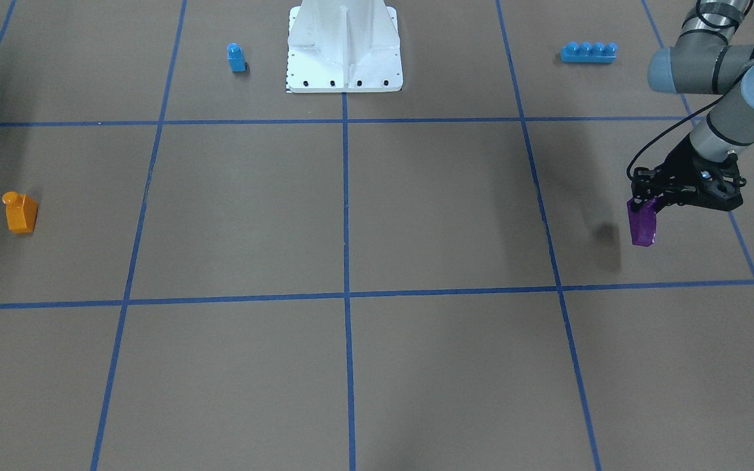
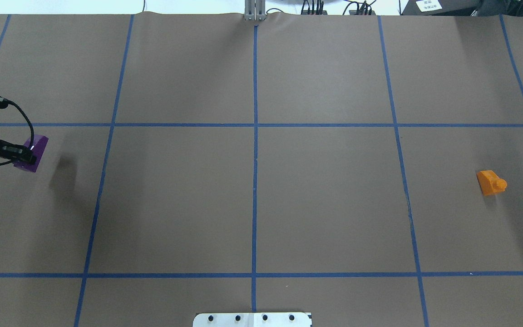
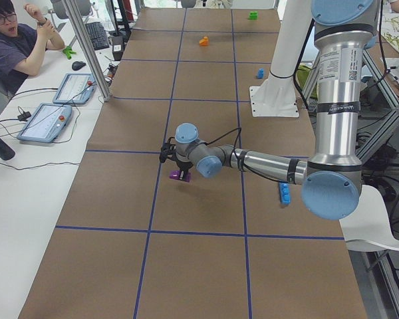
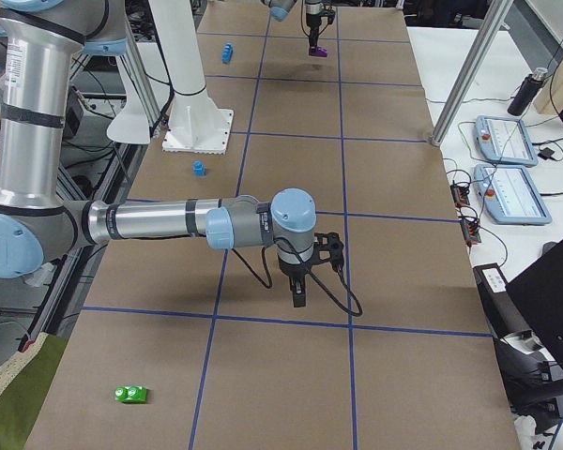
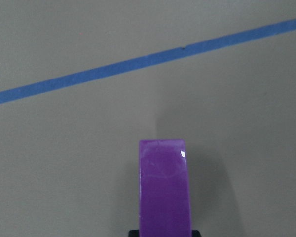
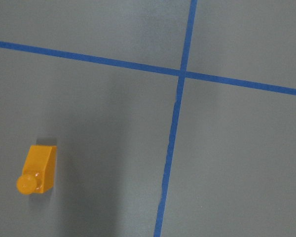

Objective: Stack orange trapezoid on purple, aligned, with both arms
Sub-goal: 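Carry the purple block with the left gripper to the table center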

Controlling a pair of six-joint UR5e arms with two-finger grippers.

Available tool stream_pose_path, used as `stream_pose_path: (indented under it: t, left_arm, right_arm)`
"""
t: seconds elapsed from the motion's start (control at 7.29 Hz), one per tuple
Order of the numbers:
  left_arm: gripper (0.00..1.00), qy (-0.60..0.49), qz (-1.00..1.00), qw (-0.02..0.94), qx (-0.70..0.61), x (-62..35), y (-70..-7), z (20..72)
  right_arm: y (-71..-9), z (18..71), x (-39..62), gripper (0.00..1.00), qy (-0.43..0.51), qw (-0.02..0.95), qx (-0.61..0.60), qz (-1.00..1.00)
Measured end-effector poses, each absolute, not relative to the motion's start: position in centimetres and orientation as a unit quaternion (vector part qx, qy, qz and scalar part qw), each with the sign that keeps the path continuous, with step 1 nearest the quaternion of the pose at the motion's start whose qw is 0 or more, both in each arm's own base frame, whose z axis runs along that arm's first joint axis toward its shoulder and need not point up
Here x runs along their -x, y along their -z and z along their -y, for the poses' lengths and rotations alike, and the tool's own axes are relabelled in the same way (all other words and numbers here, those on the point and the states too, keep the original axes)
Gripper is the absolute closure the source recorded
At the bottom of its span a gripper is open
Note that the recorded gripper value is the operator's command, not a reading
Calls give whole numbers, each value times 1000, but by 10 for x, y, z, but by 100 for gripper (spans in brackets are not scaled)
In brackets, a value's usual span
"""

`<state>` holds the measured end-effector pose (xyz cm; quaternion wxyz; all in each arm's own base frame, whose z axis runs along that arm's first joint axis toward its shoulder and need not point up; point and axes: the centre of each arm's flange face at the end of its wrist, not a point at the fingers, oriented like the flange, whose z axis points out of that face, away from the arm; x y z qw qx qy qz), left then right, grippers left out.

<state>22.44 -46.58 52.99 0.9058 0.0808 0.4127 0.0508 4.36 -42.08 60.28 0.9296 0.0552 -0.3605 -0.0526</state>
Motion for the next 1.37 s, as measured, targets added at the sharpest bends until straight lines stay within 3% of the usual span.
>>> stream_pose_path:
  t: [0.27, 0.82, 1.1, 1.37]
  left_arm:
    - [100, 9, -418, 907, -55, -251, -427, 470]
    - [100, 9, -372, 927, -38, -470, -220, 408]
    - [100, -12, -363, 931, -27, -557, -156, 409]
    - [100, -16, -379, 925, -31, -616, -138, 431]
  right_arm:
    - [-602, 421, -44, 0, 53, 930, -56, 360]
    - [-603, 421, -44, 0, 53, 930, -55, 360]
    - [-603, 421, -44, 0, 53, 930, -55, 359]
    - [-604, 421, -44, 0, 52, 930, -55, 359]
